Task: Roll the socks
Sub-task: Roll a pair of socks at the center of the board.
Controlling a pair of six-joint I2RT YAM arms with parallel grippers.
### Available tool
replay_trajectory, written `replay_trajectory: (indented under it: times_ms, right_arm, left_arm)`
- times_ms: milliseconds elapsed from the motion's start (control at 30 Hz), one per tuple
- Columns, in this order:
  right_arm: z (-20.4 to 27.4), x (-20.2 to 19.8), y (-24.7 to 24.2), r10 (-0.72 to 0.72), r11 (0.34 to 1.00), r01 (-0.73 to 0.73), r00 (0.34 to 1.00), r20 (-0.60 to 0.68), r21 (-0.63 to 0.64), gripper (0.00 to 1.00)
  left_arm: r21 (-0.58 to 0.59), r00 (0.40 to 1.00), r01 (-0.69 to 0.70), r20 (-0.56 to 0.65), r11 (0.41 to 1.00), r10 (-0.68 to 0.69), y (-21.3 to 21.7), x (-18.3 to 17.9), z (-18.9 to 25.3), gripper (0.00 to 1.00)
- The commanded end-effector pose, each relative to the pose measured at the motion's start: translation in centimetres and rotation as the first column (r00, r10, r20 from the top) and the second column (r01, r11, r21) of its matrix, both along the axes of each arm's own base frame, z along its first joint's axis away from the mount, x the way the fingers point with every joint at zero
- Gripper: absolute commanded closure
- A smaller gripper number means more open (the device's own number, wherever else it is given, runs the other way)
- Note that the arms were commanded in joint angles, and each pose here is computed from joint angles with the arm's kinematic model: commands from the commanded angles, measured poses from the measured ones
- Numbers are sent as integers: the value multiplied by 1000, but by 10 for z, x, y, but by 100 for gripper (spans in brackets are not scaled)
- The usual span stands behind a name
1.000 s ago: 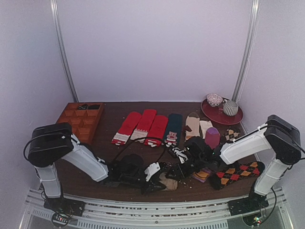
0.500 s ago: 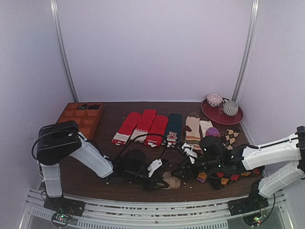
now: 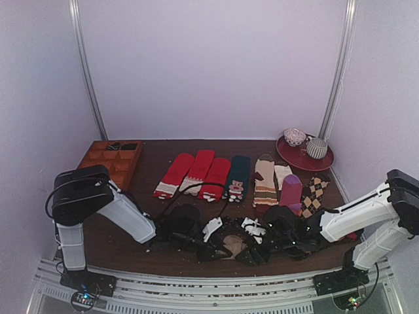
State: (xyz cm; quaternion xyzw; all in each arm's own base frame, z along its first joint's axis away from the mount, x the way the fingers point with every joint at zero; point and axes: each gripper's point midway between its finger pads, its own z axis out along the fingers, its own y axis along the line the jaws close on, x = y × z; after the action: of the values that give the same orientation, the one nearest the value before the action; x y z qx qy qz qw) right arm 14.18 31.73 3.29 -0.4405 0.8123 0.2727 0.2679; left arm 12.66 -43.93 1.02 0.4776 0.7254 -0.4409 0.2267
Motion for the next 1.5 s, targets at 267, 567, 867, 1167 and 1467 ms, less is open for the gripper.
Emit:
replay_trajectory:
  times_ms: [267,567,867,1167,1467]
  right_arm:
    - [-24,-1,3,-40,996,32,995,-95,-84,72]
    - [-62,-31,-18,-105,988,56,930,-351,-146,75]
    - [-65,-47,-20,-127,990,72,828,-546,-120,75]
    - [-74,-53,-25,-144,984,46,771,-620,-172,75]
    - [-77,-49,-29,-158,980,41,754,-637,-194,75]
  left_arm:
    - [531,984,-20,-141,847,111,105,-30,-126,98]
    - [161,952,-182,274,970,134,54,33,-10,51]
    - [-198,792,-78,584,977,181,41,42,85,49]
    - [-214,811,138,584,967,13,15,15,68,47]
    - [-158,869,137,493,978,-42,25,4,36,49]
